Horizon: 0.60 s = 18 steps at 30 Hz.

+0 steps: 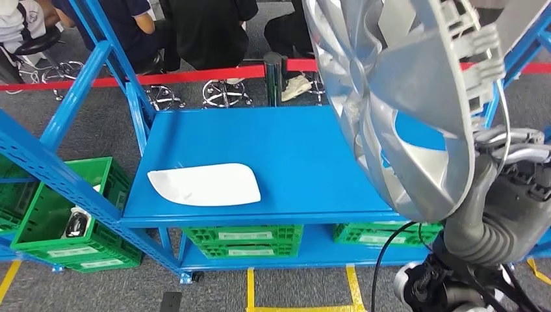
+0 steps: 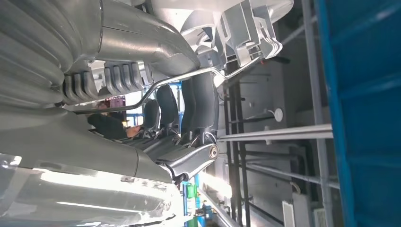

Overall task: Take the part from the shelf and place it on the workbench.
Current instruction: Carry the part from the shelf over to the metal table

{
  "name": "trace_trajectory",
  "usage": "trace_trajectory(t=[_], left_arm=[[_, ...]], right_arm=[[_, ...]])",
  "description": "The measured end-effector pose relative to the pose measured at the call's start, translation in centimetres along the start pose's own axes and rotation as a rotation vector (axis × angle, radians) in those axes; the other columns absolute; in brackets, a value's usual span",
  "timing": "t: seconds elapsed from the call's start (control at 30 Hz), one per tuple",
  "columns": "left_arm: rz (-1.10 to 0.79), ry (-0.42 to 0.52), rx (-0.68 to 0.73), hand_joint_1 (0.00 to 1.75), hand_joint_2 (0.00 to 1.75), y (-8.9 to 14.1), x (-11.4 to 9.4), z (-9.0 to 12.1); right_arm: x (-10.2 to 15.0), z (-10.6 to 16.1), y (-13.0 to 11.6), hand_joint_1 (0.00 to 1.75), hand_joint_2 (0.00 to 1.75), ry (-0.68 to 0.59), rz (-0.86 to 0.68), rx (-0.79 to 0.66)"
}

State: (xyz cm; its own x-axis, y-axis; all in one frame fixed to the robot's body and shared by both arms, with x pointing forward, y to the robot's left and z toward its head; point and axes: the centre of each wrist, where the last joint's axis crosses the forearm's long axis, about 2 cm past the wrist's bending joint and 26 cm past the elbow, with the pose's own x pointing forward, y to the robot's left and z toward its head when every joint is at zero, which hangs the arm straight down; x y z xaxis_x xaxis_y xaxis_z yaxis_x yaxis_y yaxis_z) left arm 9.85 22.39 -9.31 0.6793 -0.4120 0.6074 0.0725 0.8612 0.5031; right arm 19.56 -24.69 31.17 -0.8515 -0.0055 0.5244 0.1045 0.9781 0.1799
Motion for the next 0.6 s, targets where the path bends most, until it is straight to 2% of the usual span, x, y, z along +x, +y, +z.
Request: trace_trajectory(t=[0.3,0.6], left_arm=[[-0.08,0.072,0.005,0.0,1.75,1.5,-2.0,-0.1],[-0.131,0.108,0.016,0.0,1.75,2.6,-3.0,-0.3]], right_arm=[[-0.6,-0.9,-0.3,1.75,1.75,-0.003,-0.02,-0.041],[-1.2,-1.8,-1.6,1.75,1.75,-0.022,0.039,-0.089]])
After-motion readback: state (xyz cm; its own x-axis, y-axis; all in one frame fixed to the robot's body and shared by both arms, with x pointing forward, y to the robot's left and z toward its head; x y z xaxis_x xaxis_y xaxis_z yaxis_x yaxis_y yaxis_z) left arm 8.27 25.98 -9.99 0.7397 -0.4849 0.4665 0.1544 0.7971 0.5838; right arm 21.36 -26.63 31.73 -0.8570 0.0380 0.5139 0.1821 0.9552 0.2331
